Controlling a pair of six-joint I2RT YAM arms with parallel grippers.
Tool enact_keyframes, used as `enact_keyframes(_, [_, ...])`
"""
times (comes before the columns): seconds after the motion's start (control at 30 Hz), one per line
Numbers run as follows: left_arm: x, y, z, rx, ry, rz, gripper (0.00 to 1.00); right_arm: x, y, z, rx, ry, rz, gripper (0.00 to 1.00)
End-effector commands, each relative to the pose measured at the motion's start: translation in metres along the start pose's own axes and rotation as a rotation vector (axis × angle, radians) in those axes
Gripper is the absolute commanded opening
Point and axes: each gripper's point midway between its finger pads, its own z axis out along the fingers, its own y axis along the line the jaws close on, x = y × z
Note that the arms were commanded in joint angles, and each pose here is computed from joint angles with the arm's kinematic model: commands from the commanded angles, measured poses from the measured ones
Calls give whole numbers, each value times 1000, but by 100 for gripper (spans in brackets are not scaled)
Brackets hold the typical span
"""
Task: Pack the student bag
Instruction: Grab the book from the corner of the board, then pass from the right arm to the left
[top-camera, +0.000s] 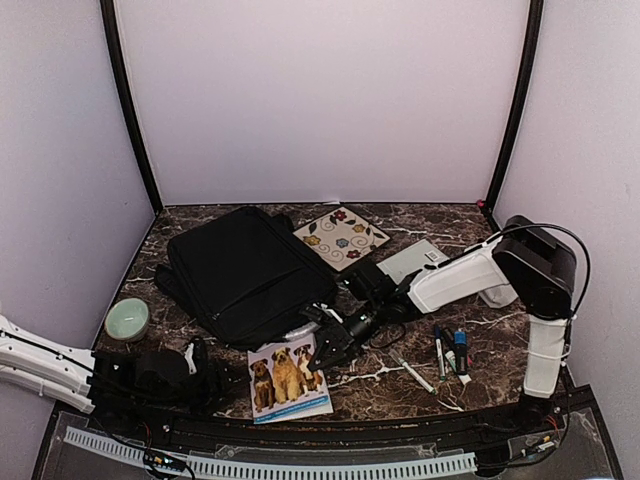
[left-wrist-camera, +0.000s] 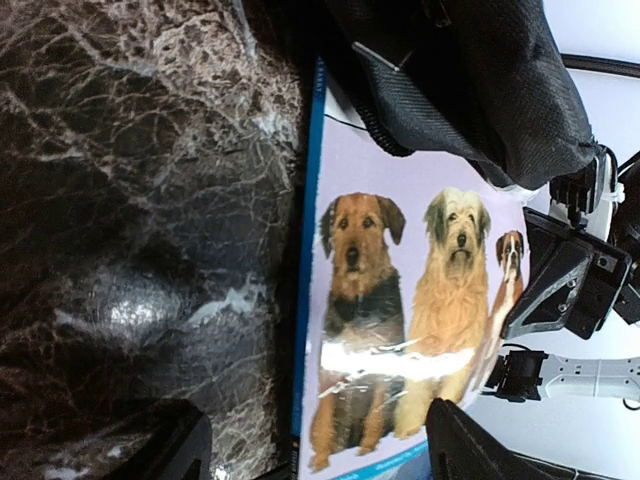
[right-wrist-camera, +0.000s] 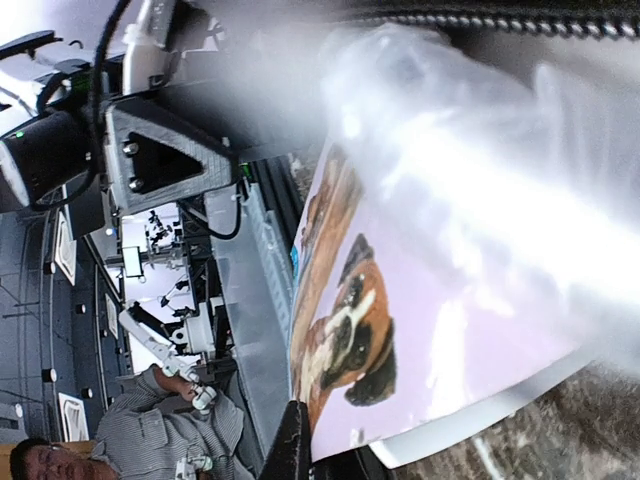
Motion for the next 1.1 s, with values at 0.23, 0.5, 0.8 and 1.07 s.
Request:
enact_keyframes(0.23, [5,13,13,74,27,97,77,-14,45,-23,-200,-42,-25,0])
enact_keyframes(0.5, [15,-9,21,169,69,121,72,-15,37,-18,-192,-35,-8,0])
enact_keyframes(0.8, [20,-20,27,241,125,111,36,-6,5,-11,-91,-26,26,0])
enact_keyframes(1.07, [24,-38,16,266,145,143,0,1,-37,-23,201,-29,-71,29])
